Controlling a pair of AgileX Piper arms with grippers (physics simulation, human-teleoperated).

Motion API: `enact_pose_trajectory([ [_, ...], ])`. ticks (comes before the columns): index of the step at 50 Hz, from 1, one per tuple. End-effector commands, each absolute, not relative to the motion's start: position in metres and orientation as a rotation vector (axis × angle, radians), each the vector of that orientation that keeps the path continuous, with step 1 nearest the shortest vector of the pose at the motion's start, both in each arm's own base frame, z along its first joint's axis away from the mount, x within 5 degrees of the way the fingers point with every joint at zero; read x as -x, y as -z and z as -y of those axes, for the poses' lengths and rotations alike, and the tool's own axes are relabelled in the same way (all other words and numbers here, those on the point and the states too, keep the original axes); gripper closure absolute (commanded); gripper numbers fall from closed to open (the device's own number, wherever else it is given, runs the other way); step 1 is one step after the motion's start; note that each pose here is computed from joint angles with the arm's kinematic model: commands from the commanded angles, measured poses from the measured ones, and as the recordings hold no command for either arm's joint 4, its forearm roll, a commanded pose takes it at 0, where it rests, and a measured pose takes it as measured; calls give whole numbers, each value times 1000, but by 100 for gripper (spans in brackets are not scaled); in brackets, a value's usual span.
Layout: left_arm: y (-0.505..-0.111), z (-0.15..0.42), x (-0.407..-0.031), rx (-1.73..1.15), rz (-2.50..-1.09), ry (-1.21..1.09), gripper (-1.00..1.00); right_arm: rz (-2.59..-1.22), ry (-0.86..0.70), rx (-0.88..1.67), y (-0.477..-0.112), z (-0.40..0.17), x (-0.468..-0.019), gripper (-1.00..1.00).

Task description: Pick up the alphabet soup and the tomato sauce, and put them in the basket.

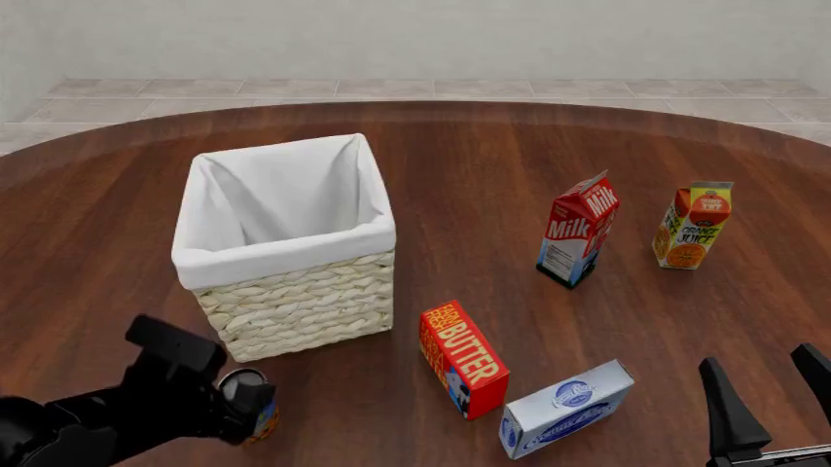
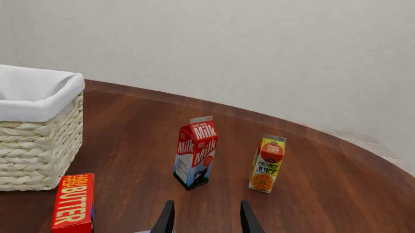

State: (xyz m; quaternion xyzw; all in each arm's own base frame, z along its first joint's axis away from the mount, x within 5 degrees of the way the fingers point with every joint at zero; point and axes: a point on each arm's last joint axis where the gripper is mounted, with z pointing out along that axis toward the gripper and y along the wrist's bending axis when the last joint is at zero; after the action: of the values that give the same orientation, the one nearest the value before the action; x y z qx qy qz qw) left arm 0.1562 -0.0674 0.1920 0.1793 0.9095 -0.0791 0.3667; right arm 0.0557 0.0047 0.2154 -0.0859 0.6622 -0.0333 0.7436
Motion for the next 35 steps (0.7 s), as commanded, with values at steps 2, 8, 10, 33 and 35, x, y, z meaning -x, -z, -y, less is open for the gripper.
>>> enact_pose_trajectory([
  [2,-187,66,-154,-452,-2344,203,-100,-1451,73,189,-215,-5,-56,-100],
  [8,-185,65,-154,-445,-2345,202,-100,-1451,74,189,-215,-5,-56,-100],
  [10,-184,65,-155,-444,-2347,202,-100,-1451,74,189,-215,-5,-56,-100],
  [33,-179,64,-158,-430,-2351,195,-100,-1450,73,189,-215,-5,-56,-100],
  [35,-178,64,-158,-430,-2352,196,-100,-1450,73,189,-215,-5,-56,-100],
])
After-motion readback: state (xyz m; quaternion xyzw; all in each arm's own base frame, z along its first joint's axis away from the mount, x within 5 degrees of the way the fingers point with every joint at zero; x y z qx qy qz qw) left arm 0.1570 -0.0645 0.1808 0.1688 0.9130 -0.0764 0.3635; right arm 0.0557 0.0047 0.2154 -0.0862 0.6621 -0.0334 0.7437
